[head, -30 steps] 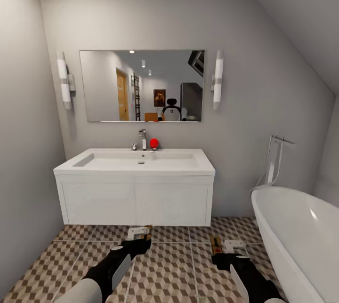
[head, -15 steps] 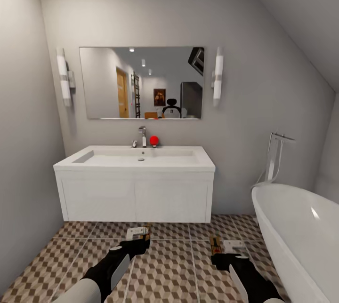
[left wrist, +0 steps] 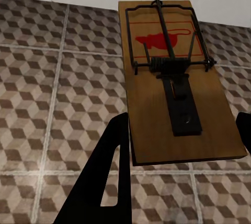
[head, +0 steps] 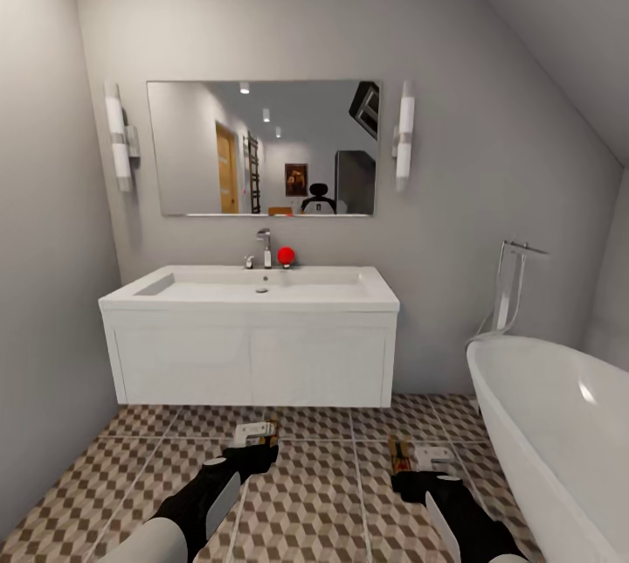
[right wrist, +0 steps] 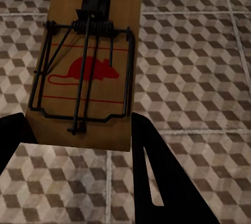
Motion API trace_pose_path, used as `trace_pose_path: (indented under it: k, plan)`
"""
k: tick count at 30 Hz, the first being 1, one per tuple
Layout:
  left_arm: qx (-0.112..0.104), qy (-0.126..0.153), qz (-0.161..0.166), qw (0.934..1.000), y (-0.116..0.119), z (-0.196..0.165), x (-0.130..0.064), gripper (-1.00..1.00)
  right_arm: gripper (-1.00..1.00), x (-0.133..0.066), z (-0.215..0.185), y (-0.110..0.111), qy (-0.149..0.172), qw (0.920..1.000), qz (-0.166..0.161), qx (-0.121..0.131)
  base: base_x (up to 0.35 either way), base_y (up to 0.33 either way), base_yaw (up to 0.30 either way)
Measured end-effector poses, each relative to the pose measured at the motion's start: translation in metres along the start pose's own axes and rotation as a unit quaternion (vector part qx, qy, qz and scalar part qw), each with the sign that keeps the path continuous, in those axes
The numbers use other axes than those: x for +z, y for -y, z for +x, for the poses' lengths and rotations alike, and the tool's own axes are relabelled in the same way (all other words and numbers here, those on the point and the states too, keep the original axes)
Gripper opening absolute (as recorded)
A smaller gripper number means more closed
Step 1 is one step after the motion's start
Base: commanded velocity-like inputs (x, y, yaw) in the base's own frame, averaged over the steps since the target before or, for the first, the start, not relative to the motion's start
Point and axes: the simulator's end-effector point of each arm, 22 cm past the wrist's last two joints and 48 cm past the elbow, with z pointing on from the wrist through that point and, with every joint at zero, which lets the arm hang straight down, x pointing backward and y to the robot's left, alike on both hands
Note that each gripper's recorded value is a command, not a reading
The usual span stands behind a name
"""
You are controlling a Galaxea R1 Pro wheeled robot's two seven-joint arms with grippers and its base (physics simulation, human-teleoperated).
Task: Take the four mousetraps from the cabinet in the bathroom and place them on the bathroom floor. Make sure all four end up on the same floor surface, and ensure that at least two of them are either under or directly next to the same bathroom sink.
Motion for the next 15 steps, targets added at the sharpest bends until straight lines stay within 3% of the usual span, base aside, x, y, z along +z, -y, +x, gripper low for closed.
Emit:
trace_pose_path:
  k: [15]
  plan:
    - [0.000,0.000,0.000,1.0000,-0.005,0.028,0.013,-1.00,-1.00,0.018,0.029,0.000,-0.003,1.0000,0.000,0.001,0.000,0.000,0.000]
